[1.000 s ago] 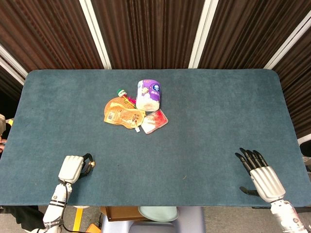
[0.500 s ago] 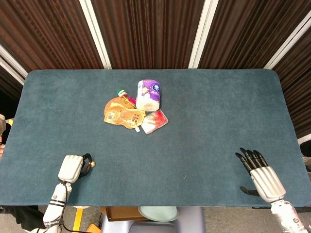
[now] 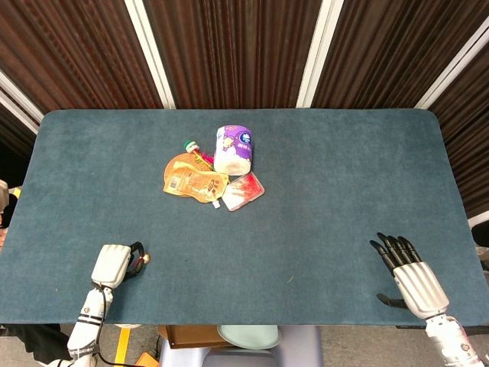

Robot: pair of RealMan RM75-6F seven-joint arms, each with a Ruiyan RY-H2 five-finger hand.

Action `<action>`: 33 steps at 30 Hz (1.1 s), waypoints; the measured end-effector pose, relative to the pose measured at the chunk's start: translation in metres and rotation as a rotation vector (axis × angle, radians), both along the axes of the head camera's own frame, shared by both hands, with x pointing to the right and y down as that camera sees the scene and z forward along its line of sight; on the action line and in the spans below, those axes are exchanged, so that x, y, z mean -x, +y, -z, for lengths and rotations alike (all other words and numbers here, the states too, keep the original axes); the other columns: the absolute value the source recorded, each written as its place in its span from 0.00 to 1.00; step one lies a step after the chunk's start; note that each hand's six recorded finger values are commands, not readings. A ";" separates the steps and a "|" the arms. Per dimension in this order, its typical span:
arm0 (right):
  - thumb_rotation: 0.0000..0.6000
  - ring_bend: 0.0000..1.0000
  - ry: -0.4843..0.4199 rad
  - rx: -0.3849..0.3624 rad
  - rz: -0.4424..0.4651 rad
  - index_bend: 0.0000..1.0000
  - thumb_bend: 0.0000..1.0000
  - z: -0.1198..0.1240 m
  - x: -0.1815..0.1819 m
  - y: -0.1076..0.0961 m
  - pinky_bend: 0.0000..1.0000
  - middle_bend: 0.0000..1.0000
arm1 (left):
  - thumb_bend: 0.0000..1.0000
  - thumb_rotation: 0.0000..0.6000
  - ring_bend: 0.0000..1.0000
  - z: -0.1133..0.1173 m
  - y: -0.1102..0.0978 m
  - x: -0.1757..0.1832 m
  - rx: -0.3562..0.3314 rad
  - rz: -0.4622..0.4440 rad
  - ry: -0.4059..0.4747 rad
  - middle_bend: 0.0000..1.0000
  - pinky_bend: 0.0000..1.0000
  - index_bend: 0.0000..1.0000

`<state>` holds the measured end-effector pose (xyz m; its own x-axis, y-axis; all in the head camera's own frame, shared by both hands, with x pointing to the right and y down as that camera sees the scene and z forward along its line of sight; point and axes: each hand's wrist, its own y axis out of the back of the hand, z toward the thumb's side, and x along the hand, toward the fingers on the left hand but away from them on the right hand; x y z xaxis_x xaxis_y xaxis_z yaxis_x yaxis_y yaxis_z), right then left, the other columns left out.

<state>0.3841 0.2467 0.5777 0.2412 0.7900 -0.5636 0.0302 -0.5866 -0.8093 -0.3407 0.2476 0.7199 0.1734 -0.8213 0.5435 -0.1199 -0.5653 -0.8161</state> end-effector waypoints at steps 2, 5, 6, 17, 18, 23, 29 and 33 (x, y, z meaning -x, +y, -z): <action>1.00 0.00 0.001 0.000 -0.001 0.00 0.18 0.000 0.000 0.000 0.00 0.00 | 0.44 1.00 1.00 0.000 0.000 0.000 -0.001 0.001 0.000 1.00 1.00 0.61; 1.00 0.00 0.001 0.000 0.000 0.00 0.18 -0.001 0.000 0.000 0.00 0.00 | 0.45 1.00 1.00 0.000 -0.001 0.000 -0.003 0.003 0.001 1.00 1.00 0.64; 1.00 0.00 0.001 0.001 0.000 0.00 0.18 -0.001 0.000 0.000 0.00 0.00 | 0.46 1.00 1.00 0.000 -0.001 0.000 -0.003 0.004 0.001 1.00 1.00 0.64; 1.00 0.00 0.001 0.000 0.000 0.00 0.18 -0.001 0.001 0.000 0.00 0.00 | 0.54 1.00 1.00 0.007 -0.008 0.002 -0.051 0.013 0.011 1.00 1.00 0.71; 1.00 0.00 0.001 0.000 0.000 0.00 0.18 -0.001 0.001 0.000 0.00 0.00 | 0.54 1.00 1.00 0.009 -0.009 0.003 -0.060 0.016 0.014 1.00 1.00 0.71; 1.00 0.00 0.001 0.004 0.002 0.00 0.18 -0.002 0.001 0.000 0.00 0.00 | 0.55 1.00 1.00 0.020 -0.021 0.007 -0.111 0.029 0.024 1.00 1.00 0.72; 1.00 0.00 0.000 0.004 0.006 0.00 0.18 -0.002 0.002 0.001 0.00 0.00 | 0.54 1.00 1.00 0.034 -0.023 0.004 -0.130 0.069 0.082 1.00 1.00 0.71; 1.00 0.00 0.005 0.004 -0.002 0.00 0.18 -0.003 0.001 -0.001 0.00 0.00 | 0.53 1.00 1.00 0.035 -0.008 -0.005 -0.092 0.017 0.086 1.00 1.00 0.70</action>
